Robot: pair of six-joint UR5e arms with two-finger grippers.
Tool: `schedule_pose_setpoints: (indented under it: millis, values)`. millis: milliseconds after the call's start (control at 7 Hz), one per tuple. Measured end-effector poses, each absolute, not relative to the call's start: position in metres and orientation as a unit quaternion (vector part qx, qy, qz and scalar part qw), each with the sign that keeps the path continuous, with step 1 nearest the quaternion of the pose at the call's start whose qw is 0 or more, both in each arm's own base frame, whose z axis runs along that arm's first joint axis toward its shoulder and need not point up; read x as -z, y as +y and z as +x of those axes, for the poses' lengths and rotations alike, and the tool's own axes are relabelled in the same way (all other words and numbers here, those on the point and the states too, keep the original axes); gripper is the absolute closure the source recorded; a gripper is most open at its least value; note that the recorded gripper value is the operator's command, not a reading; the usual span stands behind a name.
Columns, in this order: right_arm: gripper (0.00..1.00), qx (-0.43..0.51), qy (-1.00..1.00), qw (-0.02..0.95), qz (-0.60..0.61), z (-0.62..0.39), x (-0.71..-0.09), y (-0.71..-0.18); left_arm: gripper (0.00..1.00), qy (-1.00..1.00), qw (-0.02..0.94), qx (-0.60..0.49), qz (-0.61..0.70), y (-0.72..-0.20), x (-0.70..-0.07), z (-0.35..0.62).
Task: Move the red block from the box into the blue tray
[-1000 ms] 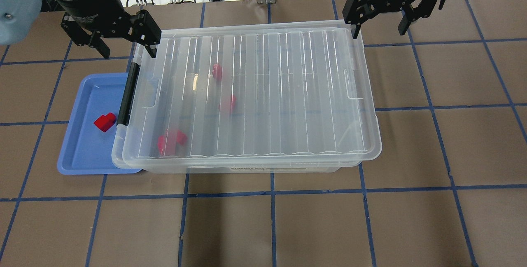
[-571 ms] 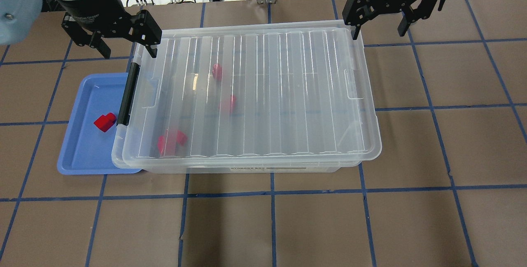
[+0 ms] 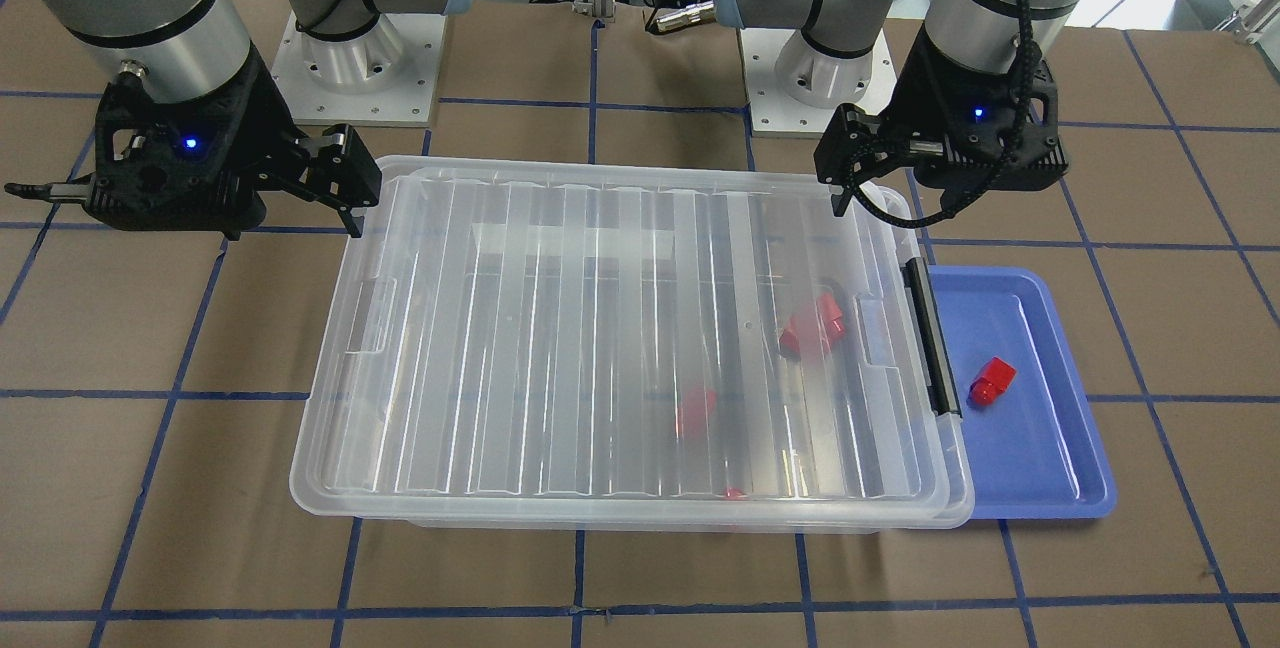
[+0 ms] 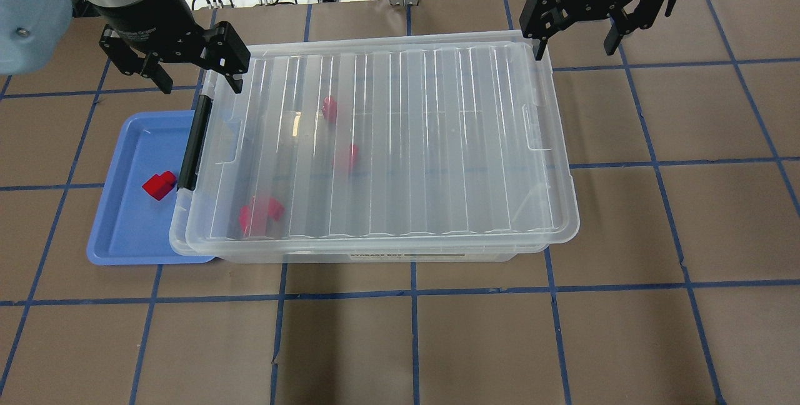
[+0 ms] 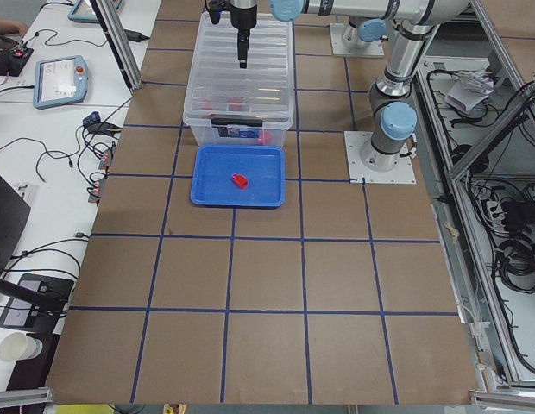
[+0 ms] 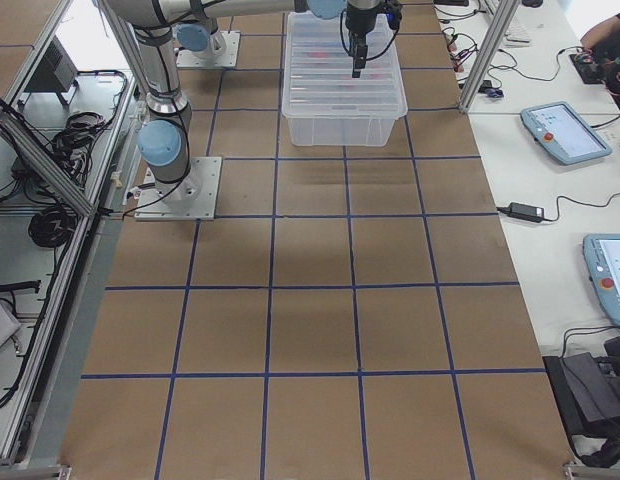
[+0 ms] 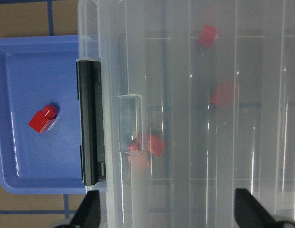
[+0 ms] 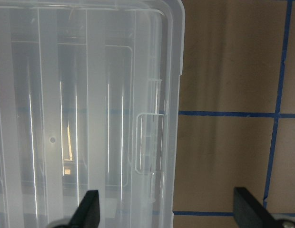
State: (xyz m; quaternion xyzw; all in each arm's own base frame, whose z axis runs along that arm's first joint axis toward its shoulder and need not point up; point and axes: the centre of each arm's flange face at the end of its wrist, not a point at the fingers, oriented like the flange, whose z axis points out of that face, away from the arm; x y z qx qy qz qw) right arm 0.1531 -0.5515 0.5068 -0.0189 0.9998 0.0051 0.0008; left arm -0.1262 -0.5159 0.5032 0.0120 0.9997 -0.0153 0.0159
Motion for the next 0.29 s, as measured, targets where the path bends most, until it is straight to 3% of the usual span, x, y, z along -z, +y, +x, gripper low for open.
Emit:
schedule_pose_setpoints:
  millis: [286]
  values:
    - [0.0,-0.005,1.0,0.0,-0.019,0.1531,-0.5068,-0.5515,0.0,1.0,0.016,0.015,0.013,-0.5156,-0.5032,-0.127]
